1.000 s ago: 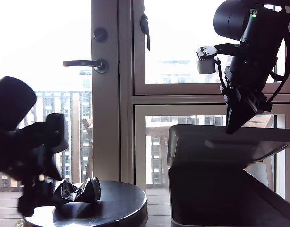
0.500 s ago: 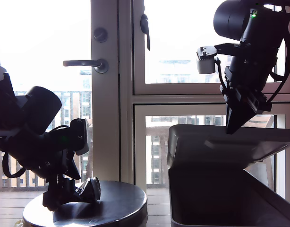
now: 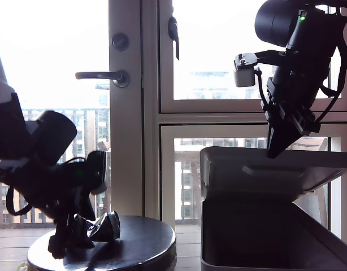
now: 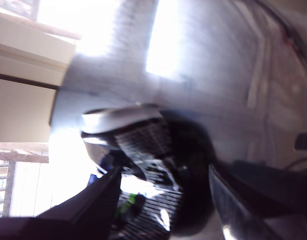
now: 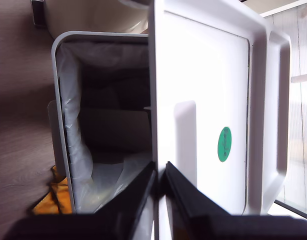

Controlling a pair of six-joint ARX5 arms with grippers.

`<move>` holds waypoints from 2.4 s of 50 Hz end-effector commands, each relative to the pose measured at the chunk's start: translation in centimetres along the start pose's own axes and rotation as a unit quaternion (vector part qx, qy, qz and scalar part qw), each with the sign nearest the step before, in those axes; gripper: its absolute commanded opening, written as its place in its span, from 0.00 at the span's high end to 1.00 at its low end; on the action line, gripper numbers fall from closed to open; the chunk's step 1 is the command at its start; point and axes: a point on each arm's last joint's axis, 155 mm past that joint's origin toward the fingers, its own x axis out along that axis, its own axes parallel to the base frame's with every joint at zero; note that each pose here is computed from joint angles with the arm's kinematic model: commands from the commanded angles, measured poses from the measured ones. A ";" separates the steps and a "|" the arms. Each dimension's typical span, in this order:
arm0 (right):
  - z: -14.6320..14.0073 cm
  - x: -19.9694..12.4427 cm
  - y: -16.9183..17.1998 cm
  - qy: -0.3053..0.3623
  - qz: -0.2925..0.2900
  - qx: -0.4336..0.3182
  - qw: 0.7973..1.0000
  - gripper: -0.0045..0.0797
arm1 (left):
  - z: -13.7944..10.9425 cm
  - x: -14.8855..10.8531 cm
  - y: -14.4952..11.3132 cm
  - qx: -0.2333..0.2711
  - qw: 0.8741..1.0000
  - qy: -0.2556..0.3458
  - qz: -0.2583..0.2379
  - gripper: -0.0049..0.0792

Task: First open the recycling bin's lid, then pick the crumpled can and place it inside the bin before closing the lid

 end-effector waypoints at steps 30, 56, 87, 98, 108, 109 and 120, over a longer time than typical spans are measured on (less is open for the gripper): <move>0.2 -0.8 -2.1 -0.006 -0.034 0.014 0.999 0.96 | -1.7 1.9 2.7 0.028 0.999 0.022 0.030 0.35; 0.2 -0.8 -2.1 -0.006 -0.034 0.019 0.999 0.96 | -2.4 2.9 2.8 0.036 0.999 0.029 0.026 0.76; 0.1 -0.8 -2.3 -0.003 -0.040 0.019 0.999 0.96 | 2.1 0.8 5.6 0.036 0.997 -0.009 0.063 0.96; 0.1 -0.8 -2.4 -0.004 -0.042 0.019 0.999 0.96 | 5.5 -0.4 5.3 0.002 0.998 -0.039 0.058 0.96; 0.1 -0.8 -2.4 -0.004 -0.042 0.019 0.999 0.96 | 10.9 -1.4 2.2 -0.035 0.994 -0.105 0.006 0.96; 0.1 -0.8 -2.4 -0.004 -0.042 0.019 0.999 0.96 | 11.4 -1.4 1.8 -0.036 0.993 -0.110 0.001 0.96; 0.1 -0.8 -2.4 -0.004 -0.042 0.019 0.999 0.96 | 16.3 -2.4 -3.9 -0.042 0.984 -0.154 -0.080 0.96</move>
